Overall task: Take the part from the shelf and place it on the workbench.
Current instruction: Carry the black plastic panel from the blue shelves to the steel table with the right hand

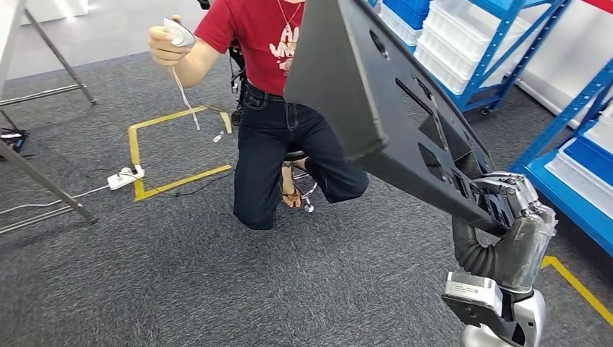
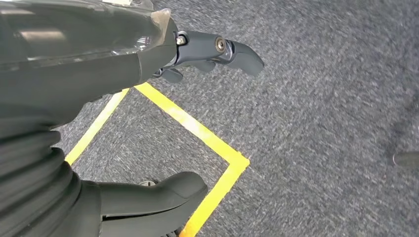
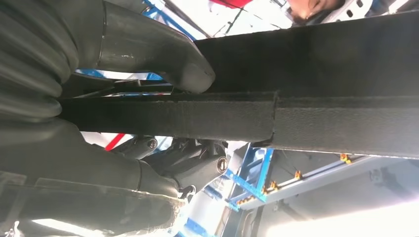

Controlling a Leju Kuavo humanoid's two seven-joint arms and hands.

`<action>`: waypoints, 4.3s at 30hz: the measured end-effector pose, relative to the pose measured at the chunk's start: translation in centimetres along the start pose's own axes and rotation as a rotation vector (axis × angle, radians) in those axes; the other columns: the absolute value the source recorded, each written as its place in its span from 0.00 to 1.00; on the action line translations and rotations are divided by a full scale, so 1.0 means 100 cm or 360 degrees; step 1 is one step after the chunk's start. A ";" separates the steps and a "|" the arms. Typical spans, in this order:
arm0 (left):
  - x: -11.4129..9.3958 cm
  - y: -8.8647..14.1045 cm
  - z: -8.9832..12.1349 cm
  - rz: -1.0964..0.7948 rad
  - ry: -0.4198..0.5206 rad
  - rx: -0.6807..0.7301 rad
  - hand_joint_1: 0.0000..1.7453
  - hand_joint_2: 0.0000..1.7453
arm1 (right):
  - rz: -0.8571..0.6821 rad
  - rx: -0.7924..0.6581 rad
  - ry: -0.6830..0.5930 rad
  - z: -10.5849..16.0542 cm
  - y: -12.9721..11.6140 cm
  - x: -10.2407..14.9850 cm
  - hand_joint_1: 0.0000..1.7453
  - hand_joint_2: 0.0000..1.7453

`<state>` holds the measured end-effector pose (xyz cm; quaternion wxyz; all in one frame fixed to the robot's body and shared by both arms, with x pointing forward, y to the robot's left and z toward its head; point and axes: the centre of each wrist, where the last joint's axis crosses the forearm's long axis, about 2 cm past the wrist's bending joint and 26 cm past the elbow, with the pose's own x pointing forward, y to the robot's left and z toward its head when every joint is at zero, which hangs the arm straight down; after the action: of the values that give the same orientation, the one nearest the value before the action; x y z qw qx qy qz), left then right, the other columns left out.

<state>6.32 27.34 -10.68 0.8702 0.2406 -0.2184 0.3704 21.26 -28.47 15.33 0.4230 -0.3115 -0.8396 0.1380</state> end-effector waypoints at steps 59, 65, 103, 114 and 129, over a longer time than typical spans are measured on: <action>-0.001 -0.002 0.002 0.0022 0.0017 0.0032 0.00 1.00 | 0.0000 0.0003 -0.0040 -0.014 -0.001 -0.007 0.99 1.00; -0.002 0.000 0.002 0.0028 0.0023 0.0051 0.00 1.00 | -0.0003 0.0011 -0.0048 -0.018 0.001 -0.009 0.99 1.00; -0.001 0.002 0.000 0.0023 0.0002 0.0033 0.00 1.00 | 0.0008 0.0001 -0.0017 -0.005 -0.002 -0.010 0.99 1.00; 0.000 0.001 -0.001 0.0036 -0.0005 0.0034 0.00 1.00 | 0.0011 -0.0001 -0.0027 -0.006 -0.004 -0.009 0.99 1.00; 0.000 0.003 -0.001 0.0056 -0.0007 0.0059 0.00 1.00 | 0.0001 -0.0008 -0.0055 -0.019 0.000 -0.008 0.99 1.00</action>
<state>6.13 27.57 -10.71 0.8585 0.2536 -0.2175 0.3891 23.16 -29.05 15.94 0.4077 -0.3105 -0.8470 0.1412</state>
